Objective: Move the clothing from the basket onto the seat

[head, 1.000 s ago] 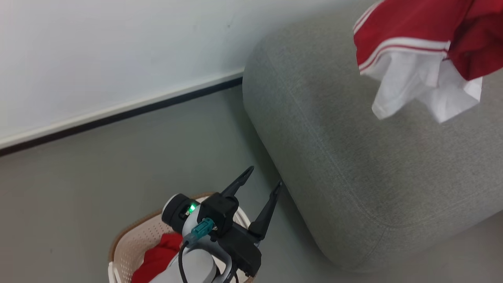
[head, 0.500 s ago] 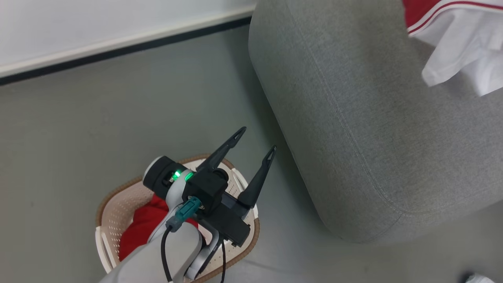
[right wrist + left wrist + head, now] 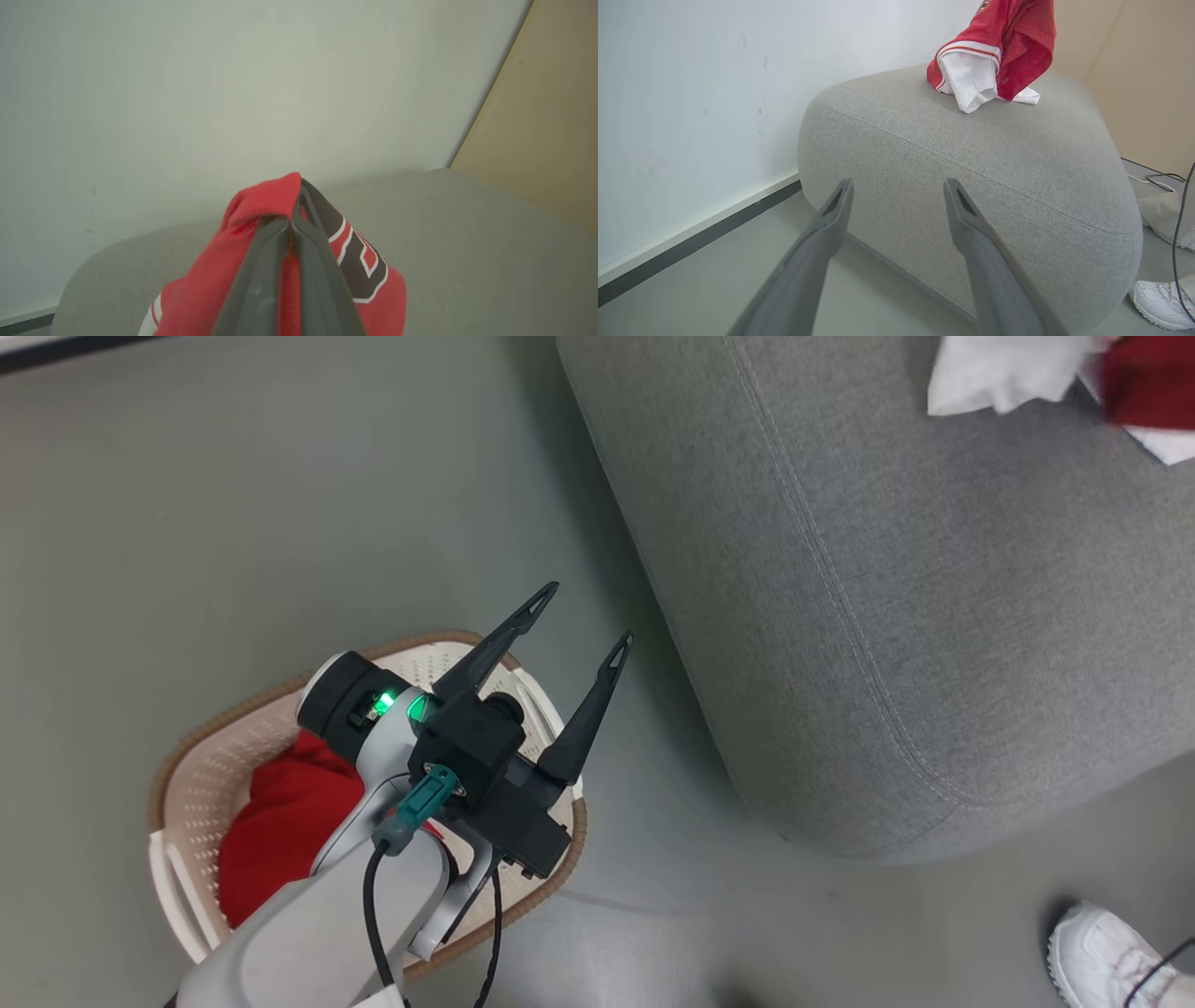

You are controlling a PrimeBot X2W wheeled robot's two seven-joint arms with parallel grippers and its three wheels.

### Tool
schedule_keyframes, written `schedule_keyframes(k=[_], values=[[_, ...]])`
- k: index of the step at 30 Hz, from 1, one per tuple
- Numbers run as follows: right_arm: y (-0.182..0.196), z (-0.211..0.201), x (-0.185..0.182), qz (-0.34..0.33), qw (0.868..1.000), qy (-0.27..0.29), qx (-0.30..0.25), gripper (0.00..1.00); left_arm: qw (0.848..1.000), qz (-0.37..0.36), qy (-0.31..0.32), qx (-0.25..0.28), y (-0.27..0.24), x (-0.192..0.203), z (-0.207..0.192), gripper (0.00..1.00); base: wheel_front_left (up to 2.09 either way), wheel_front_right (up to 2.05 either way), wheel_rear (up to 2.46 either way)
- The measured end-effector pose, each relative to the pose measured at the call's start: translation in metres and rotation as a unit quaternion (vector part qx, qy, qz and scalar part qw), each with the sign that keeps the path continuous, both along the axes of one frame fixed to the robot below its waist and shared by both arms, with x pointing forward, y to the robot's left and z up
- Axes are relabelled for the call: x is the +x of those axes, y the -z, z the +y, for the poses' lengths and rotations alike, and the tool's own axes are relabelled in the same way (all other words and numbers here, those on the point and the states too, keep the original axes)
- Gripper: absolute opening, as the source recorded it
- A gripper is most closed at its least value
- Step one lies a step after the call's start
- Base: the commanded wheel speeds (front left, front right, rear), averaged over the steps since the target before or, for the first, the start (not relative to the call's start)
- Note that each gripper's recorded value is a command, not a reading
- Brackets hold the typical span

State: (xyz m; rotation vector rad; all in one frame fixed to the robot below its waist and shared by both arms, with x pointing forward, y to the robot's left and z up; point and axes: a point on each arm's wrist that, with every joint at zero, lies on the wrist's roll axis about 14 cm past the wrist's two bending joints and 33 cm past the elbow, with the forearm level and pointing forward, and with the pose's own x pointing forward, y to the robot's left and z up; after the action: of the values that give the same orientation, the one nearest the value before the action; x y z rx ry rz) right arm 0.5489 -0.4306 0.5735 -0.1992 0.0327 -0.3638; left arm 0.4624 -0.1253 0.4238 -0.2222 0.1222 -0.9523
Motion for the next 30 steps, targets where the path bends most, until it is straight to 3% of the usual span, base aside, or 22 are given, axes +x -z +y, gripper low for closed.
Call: schedule_keyframes(k=[4,14,15,16,17,18,19,30], values=[[0.053,0.009,-0.01,0.05,0.998,0.003,0.028,0.0,1.0,0.008,0.008,0.002,0.01,-0.001,-0.005,1.0,0.0,0.0,0.0],[0.115,0.029,-0.033,0.115,0.991,0.0,0.068,0.0,1.0,0.01,0.015,0.01,0.015,-0.003,-0.008,1.0,0.0,0.0,0.0],[0.119,0.031,-0.036,0.12,0.99,0.0,0.07,0.18,1.0,0.009,0.014,0.012,0.014,-0.003,-0.008,1.0,0.0,0.0,0.0],[0.121,0.033,-0.038,0.122,0.99,-0.001,0.073,0.18,1.0,0.01,0.014,0.014,0.015,-0.004,-0.007,1.0,0.0,0.0,0.0],[0.124,0.035,-0.039,0.123,0.99,-0.003,0.076,0.5,1.0,0.01,0.014,0.016,0.016,-0.005,-0.006,1.0,0.0,0.0,0.0],[0.126,0.038,-0.041,0.126,0.989,-0.006,0.079,0.5,1.0,0.011,0.014,0.018,0.016,-0.006,-0.006,1.0,0.0,0.0,0.0],[0.128,0.04,-0.042,0.128,0.989,-0.008,0.08,0.98,1.0,0.01,0.013,0.02,0.016,-0.007,-0.005,1.0,0.0,0.0,0.0],[0.135,0.067,-0.062,0.148,0.985,-0.053,0.07,1.0,1.0,0.009,0.0,0.029,0.009,-0.015,0.006,1.0,0.0,0.0,0.0]])
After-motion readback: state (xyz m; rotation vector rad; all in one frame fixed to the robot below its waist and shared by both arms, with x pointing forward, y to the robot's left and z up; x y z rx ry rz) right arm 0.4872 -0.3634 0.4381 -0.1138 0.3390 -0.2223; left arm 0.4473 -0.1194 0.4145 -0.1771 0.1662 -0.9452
